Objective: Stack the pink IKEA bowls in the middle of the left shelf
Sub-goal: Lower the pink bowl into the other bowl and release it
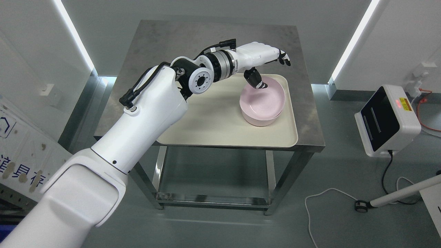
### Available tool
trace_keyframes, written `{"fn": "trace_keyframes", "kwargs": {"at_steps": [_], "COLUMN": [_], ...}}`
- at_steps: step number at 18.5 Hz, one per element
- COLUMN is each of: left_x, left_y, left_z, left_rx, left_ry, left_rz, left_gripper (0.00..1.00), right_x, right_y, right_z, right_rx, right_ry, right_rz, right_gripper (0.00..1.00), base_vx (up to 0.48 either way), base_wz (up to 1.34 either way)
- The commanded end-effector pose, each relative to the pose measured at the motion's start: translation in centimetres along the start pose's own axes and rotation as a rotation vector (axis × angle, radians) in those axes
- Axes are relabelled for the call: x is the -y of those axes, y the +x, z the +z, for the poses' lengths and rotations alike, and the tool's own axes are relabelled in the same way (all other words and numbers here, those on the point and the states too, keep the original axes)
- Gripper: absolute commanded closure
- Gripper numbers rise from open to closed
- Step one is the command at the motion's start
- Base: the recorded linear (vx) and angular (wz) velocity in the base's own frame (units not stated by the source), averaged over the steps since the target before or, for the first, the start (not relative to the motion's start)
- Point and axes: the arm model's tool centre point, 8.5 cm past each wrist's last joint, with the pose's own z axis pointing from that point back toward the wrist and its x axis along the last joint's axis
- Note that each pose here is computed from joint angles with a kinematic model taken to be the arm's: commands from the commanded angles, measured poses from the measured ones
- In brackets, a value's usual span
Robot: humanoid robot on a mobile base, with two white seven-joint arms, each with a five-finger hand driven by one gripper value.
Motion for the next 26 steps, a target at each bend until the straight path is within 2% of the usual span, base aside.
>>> {"fn": "trace_keyframes", "kwargs": {"at_steps": [1, 3, 5, 8, 12, 15, 19, 21, 26], "left_x": [-6.9, -7.1, -6.2, -2.9, 0.2, 3.1, 7.9, 10.1, 11.7], "left_y": [-4.2, -5.1, -6.1, -4.8, -2.8, -1.7, 0.8, 1.6, 1.4], "left_z": [5.6, 7.8, 10.7, 13.4, 14.3, 14.3, 12.4, 11.3, 10.1], "left_rx": [0.008, 0.076, 0.104, 0.201, 0.332, 0.422, 0.471, 0.446, 0.367], "left_ry": [0.299, 0.364, 0.394, 0.377, 0.396, 0.396, 0.278, 0.186, 0.133], "left_rz": [0.250, 0.382, 0.434, 0.354, 0.211, 0.212, 0.237, 0.195, 0.147], "left_gripper": [0.23, 0.22, 0.20, 0.20, 0.20, 0.22, 0.26, 0.26, 0.27], "right_x": [1.1, 1.1, 1.1, 1.1, 1.1, 1.1, 1.1, 1.1, 1.1], "right_y": [-0.7, -0.7, -0.7, -0.7, -0.7, -0.7, -0.7, -0.7, -0.7], "right_z": [-0.1, -0.1, -0.1, -0.1, -0.1, -0.1, -0.1, -0.1, -0.1], "right_rx": [0.007, 0.006, 0.006, 0.007, 0.006, 0.006, 0.006, 0.006, 0.006], "right_ry": [-0.017, -0.017, -0.017, -0.017, -0.017, -0.017, -0.017, -0.017, -0.017], "right_rz": [-0.011, -0.011, -0.011, -0.011, -0.012, -0.011, -0.011, -0.011, -0.011], "right_gripper": [0.00, 0.00, 0.00, 0.00, 0.00, 0.00, 0.00, 0.00, 0.00], "base_vx": [0.000, 0.000, 0.000, 0.000, 0.000, 0.000, 0.000, 0.000, 0.000], "base_wz": [0.00, 0.00, 0.00, 0.00, 0.00, 0.00, 0.00, 0.00, 0.00]}}
